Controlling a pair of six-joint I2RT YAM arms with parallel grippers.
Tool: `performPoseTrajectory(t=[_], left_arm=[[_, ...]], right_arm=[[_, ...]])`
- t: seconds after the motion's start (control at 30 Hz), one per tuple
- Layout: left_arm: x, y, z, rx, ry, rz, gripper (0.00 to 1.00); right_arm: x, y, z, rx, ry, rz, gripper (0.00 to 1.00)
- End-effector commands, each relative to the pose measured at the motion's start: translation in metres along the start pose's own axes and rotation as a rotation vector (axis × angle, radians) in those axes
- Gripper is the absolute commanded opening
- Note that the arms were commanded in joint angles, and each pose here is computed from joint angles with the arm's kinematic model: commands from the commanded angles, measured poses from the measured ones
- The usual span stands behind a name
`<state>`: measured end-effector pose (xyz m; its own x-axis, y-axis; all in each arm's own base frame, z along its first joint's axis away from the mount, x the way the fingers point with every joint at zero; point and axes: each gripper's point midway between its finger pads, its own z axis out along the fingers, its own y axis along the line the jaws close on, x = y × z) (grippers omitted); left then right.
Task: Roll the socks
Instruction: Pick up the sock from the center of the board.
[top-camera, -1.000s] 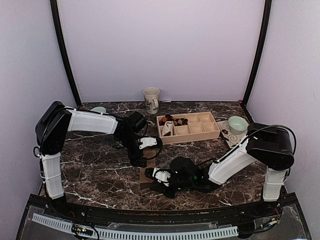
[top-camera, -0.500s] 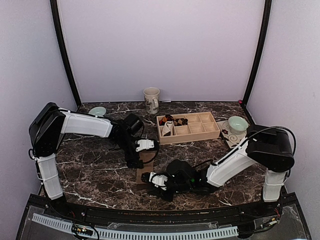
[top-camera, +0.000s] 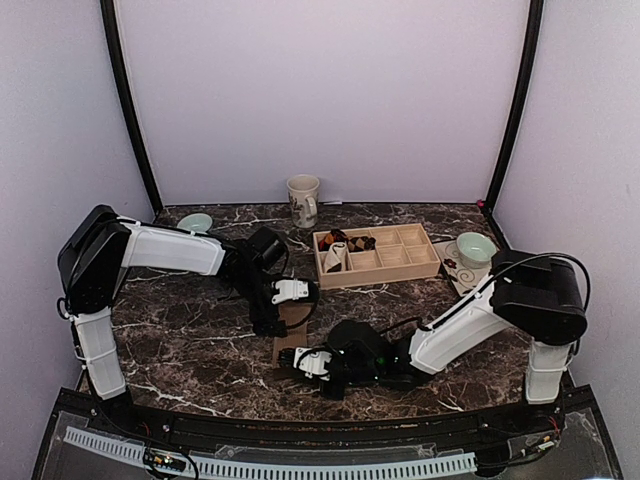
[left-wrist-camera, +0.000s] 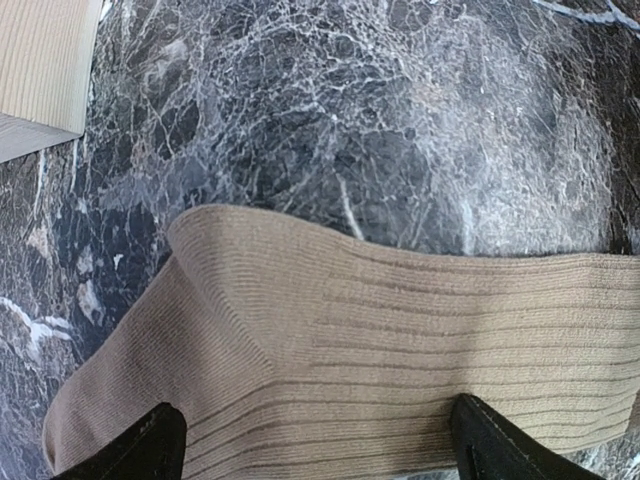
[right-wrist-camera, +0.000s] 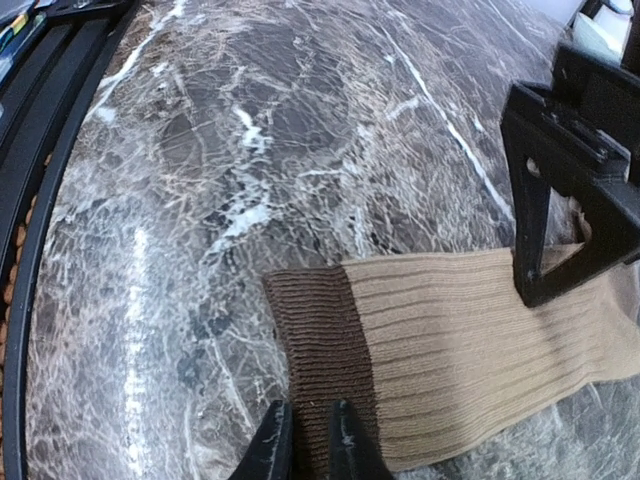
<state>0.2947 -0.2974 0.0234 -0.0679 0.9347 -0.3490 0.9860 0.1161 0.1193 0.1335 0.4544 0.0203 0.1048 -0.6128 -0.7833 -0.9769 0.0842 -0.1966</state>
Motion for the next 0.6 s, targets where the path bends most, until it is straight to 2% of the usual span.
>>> performPoseTrajectory(t=[0.0, 0.1, 0.3, 0.47, 0.57], left_arm=[[0.025, -0.009, 0.005, 0.017, 0.090, 0.007, 0.96], [0.023, -0.002, -0.006, -0.013, 0.070, -0.017, 0.99], [0.034, -0.005, -0.031, -0.036, 0.036, -0.060, 0.99], [0.052, -0.027, -0.049, -0.030, 0.036, -0.043, 0.99], [0.052, -0.030, -0.063, -0.070, -0.008, -0.031, 0.99]], right_arm=[[0.026, 0.009, 0.008, -0.040, 0.063, 0.083, 0.07], [0.037, 0.016, 0.009, -0.069, 0.066, 0.168, 0.00], [0.036, 0.014, 0.007, -0.066, 0.025, 0.338, 0.00], [0.023, 0.018, 0.010, -0.156, 0.018, 0.454, 0.00], [0.021, 0.024, 0.014, -0.223, 0.044, 0.519, 0.00]])
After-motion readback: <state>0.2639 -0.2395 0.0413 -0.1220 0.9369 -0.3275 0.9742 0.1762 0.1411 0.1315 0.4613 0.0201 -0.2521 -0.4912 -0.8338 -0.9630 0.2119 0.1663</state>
